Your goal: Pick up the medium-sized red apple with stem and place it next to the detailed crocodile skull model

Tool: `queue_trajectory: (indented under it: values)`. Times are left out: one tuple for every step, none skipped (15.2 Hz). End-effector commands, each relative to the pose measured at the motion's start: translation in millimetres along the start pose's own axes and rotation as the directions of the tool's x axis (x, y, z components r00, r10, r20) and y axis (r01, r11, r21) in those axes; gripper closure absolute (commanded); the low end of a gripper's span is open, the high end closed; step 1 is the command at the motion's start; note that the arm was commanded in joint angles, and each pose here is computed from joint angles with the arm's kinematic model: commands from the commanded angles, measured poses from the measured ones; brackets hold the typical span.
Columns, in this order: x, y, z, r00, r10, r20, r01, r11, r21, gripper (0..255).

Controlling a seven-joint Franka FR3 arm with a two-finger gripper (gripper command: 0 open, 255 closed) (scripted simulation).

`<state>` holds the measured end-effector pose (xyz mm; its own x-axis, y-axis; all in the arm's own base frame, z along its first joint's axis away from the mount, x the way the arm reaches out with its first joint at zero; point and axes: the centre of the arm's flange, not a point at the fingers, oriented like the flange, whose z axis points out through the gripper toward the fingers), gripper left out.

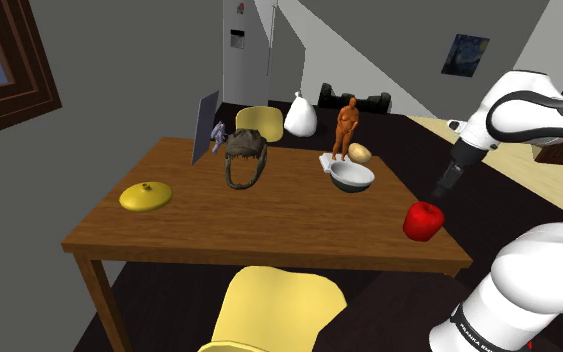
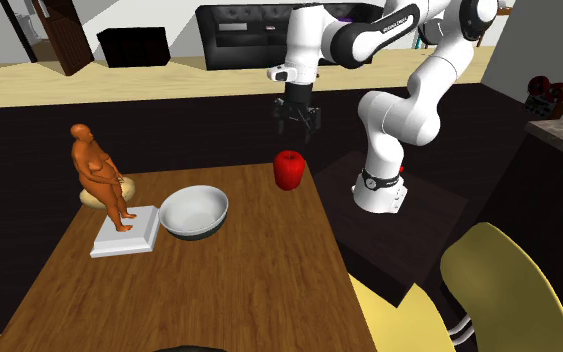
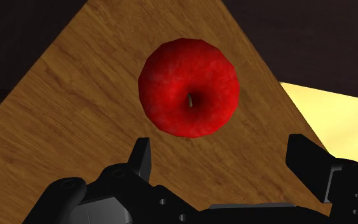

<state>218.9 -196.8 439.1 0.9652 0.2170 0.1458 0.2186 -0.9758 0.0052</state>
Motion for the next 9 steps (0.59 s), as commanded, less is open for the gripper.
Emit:
queue_trajectory:
  values:
    - [-13,15,9,1.000,-0.009,-0.019,0.009,1.000,0.004,0]
    - [-13,15,14,1.000,-0.009,-0.019,0.009,1.000,0.004,0]
    - [-13,15,20,1.000,-0.009,-0.019,0.009,1.000,0.004,0]
    - [-13,15,25,1.000,-0.009,-0.019,0.009,1.000,0.004,0]
    - [-12,14,30,1.000,-0.009,-0.019,0.009,1.000,0.004,0]
    - [-12,14,35,1.000,-0.009,-0.019,0.009,1.000,0.004,0]
    - [-12,14,41,1.000,-0.009,-0.019,0.009,1.000,0.004,0]
    - [-12,14,46,1.000,-0.009,-0.019,0.009,1.000,0.004,0]
    - [-12,14,49,1.000,-0.009,-0.019,0.009,1.000,0.004,0]
